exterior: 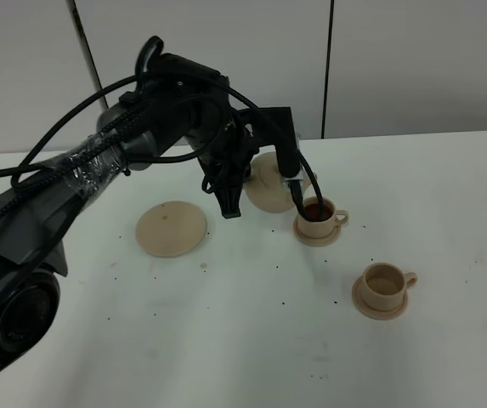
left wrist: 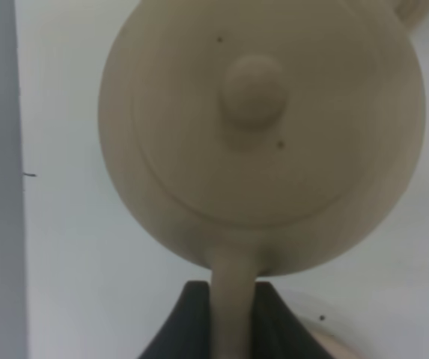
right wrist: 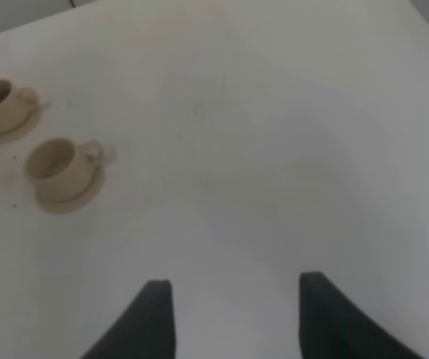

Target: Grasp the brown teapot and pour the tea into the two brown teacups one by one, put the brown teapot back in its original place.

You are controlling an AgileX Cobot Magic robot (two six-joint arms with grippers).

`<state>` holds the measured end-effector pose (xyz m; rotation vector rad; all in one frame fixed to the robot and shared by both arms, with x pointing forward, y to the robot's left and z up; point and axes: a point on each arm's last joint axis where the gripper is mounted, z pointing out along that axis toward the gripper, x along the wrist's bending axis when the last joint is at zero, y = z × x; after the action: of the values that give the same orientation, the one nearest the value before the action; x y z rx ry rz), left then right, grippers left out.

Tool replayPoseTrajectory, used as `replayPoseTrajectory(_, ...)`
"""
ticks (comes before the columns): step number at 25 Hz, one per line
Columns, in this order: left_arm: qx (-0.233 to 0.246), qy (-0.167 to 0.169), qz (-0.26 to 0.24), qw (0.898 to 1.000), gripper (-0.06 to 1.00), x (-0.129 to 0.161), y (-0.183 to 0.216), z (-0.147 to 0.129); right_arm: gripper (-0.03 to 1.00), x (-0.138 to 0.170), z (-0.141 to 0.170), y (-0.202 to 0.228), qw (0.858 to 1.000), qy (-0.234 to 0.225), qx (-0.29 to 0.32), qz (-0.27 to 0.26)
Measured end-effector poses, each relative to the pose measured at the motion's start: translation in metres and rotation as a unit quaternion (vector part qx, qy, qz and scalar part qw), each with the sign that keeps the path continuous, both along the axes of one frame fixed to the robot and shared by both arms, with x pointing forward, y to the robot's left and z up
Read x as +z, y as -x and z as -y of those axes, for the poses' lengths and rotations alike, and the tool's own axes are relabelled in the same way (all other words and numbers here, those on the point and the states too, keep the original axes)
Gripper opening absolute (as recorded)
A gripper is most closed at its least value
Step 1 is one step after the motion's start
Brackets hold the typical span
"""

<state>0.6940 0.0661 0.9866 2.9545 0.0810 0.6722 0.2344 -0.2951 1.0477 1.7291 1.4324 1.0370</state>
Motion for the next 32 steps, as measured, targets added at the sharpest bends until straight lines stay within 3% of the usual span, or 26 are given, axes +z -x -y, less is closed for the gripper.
replayPoseTrajectory(11,0.028,0.097,-0.065,0.993,0.17,-0.002,-0.005,-0.016,0.38,0.0,0.0,0.0,1.0,0.0,0.0,0.0)
replayPoseTrajectory(32,0.004,0.098,-0.076,0.992,0.17,-0.008,-0.003,-0.011,0.38,0.0,0.0,0.0,1.0,0.0,0.0,0.0)
